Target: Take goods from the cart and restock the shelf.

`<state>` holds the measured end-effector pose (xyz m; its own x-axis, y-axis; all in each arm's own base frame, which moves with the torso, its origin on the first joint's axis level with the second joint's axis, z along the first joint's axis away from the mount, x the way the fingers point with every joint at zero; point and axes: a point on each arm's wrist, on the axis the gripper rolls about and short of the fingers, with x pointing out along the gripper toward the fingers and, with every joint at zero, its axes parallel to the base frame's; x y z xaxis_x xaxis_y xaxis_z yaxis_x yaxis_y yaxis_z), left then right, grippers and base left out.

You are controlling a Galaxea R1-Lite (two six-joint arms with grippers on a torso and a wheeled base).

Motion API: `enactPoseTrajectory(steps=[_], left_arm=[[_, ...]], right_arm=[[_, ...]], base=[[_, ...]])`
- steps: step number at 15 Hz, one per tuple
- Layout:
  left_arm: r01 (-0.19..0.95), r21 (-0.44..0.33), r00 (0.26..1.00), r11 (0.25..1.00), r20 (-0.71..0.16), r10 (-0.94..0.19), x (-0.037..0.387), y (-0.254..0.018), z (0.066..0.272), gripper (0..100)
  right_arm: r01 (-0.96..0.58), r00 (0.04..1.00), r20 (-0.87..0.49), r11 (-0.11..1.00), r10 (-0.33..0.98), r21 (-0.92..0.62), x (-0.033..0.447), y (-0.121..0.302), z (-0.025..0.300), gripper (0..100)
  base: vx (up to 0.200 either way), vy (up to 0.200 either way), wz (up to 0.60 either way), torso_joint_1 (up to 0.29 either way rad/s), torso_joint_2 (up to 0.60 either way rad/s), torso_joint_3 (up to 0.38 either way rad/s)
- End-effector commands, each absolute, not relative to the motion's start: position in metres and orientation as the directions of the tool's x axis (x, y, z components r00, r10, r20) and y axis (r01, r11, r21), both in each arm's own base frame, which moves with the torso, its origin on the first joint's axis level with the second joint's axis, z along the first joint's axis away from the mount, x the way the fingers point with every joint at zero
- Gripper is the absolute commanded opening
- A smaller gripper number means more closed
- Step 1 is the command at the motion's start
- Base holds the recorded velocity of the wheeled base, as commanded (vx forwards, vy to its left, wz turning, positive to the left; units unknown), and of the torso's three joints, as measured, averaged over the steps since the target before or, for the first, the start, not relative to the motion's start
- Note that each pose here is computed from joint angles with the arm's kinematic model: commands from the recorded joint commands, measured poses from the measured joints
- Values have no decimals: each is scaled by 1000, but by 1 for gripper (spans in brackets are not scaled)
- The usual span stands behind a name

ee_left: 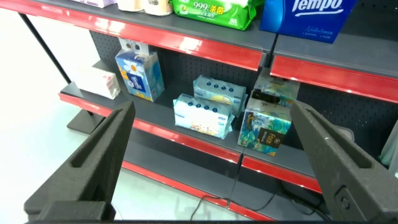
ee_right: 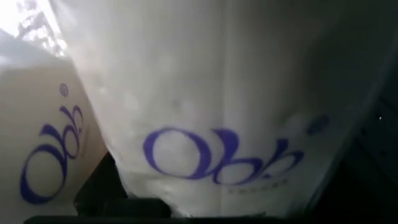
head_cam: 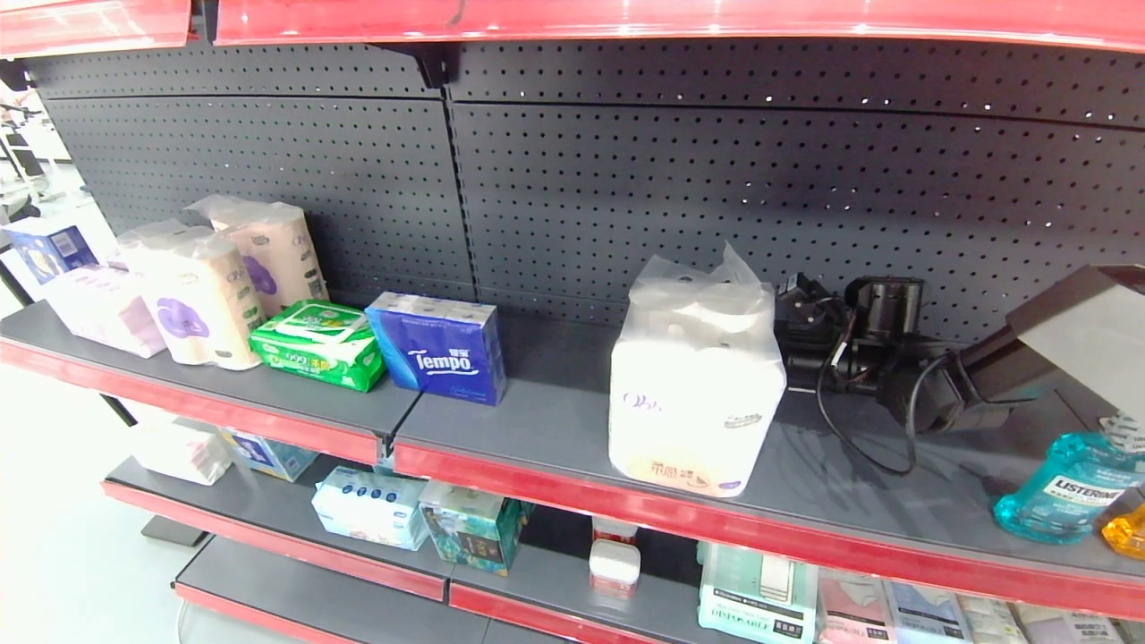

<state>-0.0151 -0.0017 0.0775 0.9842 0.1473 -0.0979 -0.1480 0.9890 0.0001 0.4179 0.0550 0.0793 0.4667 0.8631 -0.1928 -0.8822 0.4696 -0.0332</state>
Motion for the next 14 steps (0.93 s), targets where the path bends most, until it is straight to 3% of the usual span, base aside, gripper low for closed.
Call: enactPoseTrajectory(steps=[1, 14], left_arm=[[-148, 0, 984, 989, -98, 148, -15, -2, 78, 100], [-148, 0, 984, 989, -98, 148, -15, -2, 78, 100]], right_arm=[[-876, 478, -194, 481, 857, -35, 418, 49, 79, 0], [-867, 498, -228, 491, 837, -88, 406, 29, 67, 0]], base=[[0, 0, 0, 0, 0, 0], [0, 0, 0, 0, 0, 0]])
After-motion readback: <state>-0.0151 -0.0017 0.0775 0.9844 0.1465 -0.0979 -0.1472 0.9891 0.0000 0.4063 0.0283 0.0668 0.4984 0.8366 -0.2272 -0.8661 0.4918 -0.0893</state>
